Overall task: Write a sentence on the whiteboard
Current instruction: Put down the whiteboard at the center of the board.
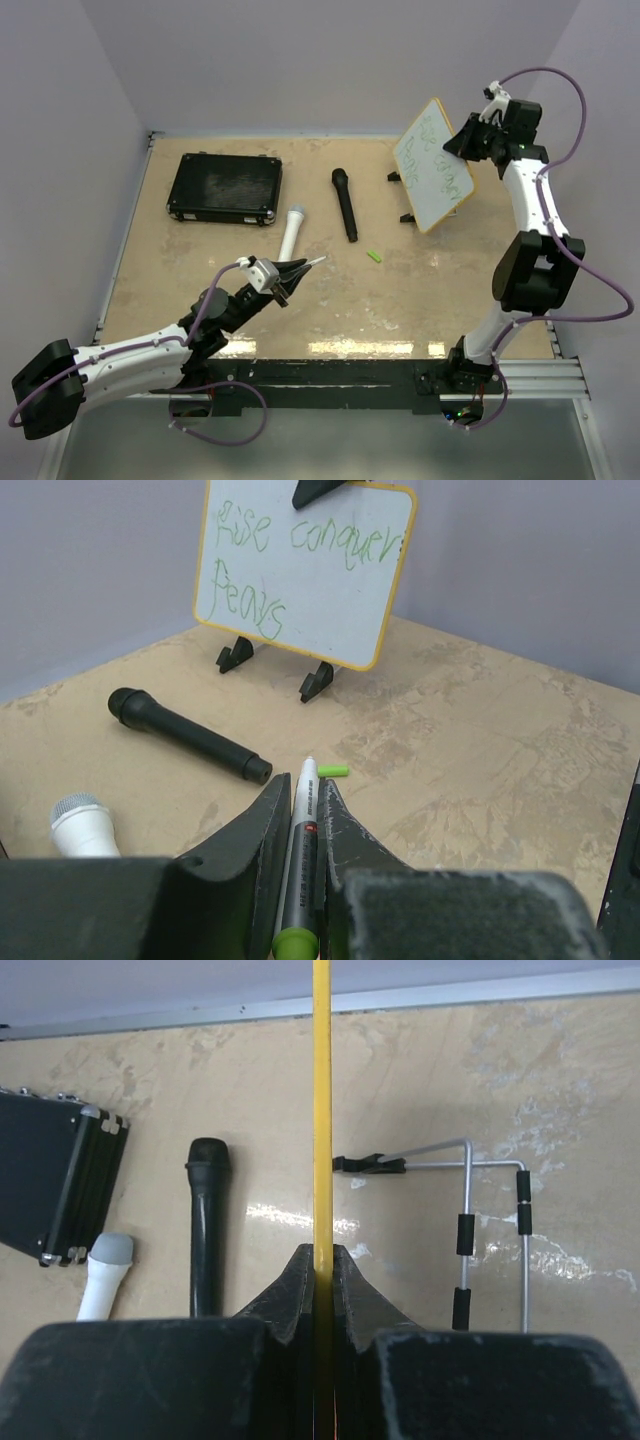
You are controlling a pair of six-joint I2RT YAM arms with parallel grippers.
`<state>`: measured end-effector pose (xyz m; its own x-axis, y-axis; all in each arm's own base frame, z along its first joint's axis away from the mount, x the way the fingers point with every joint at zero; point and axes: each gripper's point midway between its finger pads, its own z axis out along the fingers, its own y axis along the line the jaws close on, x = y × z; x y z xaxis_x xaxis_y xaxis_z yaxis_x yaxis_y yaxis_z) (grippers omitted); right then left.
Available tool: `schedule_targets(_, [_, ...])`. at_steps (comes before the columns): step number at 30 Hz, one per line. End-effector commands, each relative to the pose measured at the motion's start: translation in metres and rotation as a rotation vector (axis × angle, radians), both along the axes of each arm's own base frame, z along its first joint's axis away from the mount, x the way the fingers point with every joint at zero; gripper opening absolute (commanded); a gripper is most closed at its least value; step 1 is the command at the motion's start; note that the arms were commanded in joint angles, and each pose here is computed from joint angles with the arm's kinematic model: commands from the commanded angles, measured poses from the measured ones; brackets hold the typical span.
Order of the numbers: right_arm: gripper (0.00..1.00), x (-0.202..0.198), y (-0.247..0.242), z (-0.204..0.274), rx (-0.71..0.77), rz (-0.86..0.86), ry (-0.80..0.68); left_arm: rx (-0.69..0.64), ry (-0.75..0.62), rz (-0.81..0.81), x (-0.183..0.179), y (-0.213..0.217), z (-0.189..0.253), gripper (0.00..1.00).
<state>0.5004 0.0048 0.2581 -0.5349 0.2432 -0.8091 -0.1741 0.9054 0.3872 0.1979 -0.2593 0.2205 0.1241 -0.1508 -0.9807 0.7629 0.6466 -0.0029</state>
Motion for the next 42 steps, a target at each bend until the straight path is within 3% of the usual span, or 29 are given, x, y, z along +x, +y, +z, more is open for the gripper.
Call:
schedule_targets(1, [0.00,0.013,-0.006,0.029,-0.016,-0.024,-0.129,-0.038,-0.002,0.011,0.001,0.003,0.006,0.00])
schedule_targets(20, [0.01,0.020,-0.014,-0.022,-0.030,-0.030,-0.054,-0.036,0.007,0.011,0.001,0.003,0.004,0.00])
schedule_targets(28, [0.20,0.023,-0.021,-0.045,-0.015,-0.026,-0.012,-0.032,0.005,0.007,0.001,0.001,0.006,0.00])
schedule_targets(42, [0.40,0.024,-0.038,-0.070,0.000,-0.031,0.032,-0.036,0.014,-0.006,0.001,-0.002,0.006,0.00])
